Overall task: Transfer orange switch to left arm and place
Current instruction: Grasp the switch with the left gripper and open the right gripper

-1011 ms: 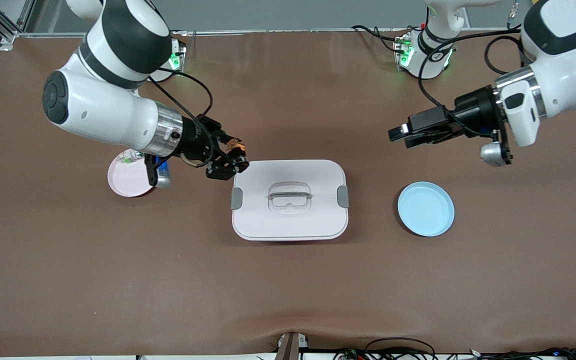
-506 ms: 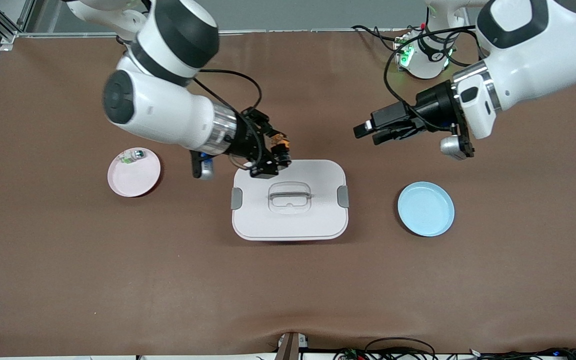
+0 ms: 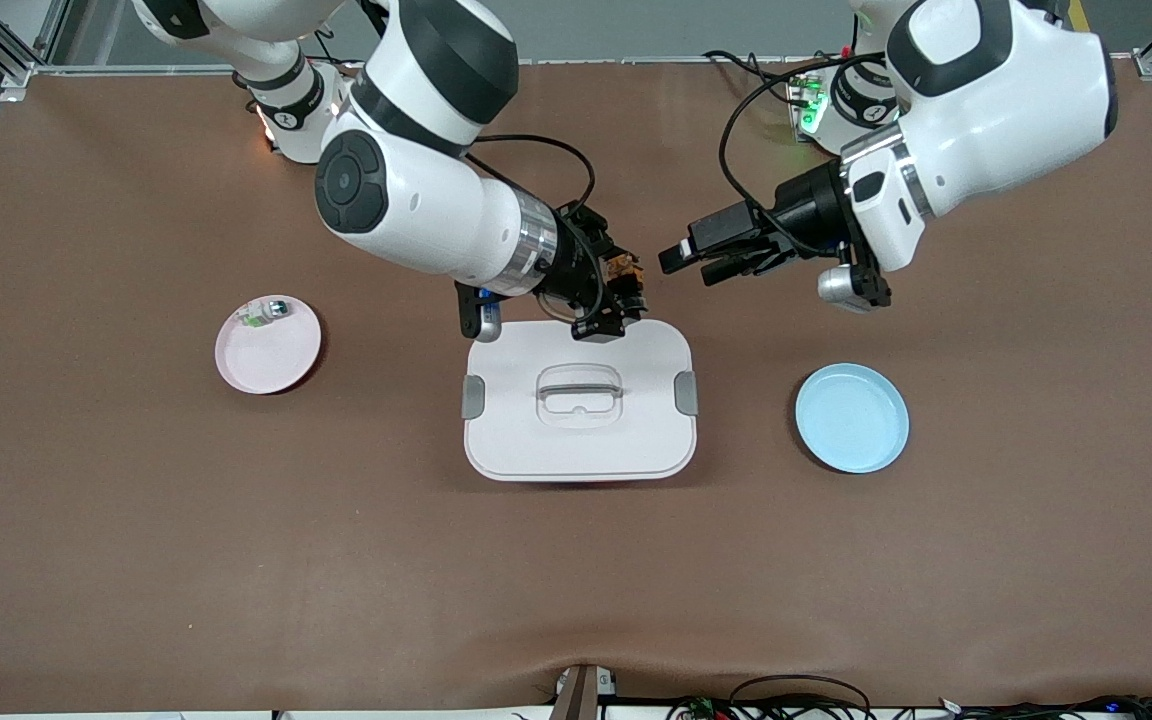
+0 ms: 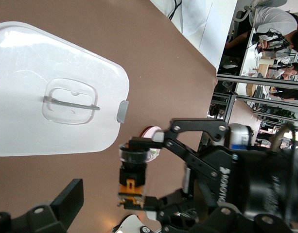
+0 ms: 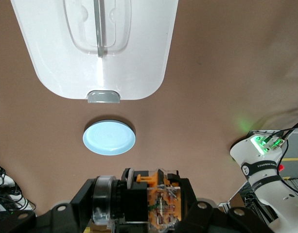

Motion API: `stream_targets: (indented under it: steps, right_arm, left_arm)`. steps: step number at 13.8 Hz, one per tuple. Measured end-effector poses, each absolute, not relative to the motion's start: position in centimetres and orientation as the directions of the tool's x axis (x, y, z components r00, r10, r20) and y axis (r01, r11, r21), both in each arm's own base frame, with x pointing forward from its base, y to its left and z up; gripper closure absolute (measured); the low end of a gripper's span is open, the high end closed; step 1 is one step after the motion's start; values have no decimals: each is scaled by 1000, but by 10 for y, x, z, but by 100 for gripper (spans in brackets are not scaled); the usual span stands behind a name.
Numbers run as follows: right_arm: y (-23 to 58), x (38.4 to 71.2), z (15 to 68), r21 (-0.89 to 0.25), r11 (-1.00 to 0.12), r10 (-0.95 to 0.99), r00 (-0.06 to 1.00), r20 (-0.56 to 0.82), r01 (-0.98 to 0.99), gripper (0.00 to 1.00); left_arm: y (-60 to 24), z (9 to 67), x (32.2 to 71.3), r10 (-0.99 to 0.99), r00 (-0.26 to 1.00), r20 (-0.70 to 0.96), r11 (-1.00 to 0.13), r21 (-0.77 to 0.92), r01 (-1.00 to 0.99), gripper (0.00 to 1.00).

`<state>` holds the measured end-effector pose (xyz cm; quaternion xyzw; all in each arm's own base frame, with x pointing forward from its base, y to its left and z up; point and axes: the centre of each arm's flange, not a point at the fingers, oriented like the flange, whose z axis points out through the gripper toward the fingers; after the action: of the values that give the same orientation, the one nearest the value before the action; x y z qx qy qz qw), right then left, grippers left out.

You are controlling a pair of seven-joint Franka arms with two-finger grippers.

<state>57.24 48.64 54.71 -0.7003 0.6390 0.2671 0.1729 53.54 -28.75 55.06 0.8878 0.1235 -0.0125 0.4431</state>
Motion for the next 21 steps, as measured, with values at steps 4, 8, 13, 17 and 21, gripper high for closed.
stream_targets:
  steps: [4, 8, 13, 17, 21]
  right_arm:
    - [487, 571, 563, 83, -111, -793, 38, -608, -990, 27]
    - [488, 569, 571, 73, -111, -788, 43, -614, -991, 27]
    - [490, 570, 571, 69, -107, -786, 42, -617, -992, 27]
    - [497, 572, 560, 67, -99, -785, 37, -619, -993, 27]
    - [498, 575, 561, 50, -81, -777, 32, -629, -995, 27]
  left_arm:
    - [-286, 525, 540, 161, 980, -113, -597, 780, 188, 0]
    - [-288, 524, 539, 144, 985, -97, -602, 781, 165, 0]
    - [-297, 524, 534, 110, 991, -74, -607, 784, 126, 0]
    - [-300, 524, 532, 88, 995, -55, -611, 786, 98, 0]
    - [-301, 516, 533, 57, 998, -32, -615, 786, 61, 0]
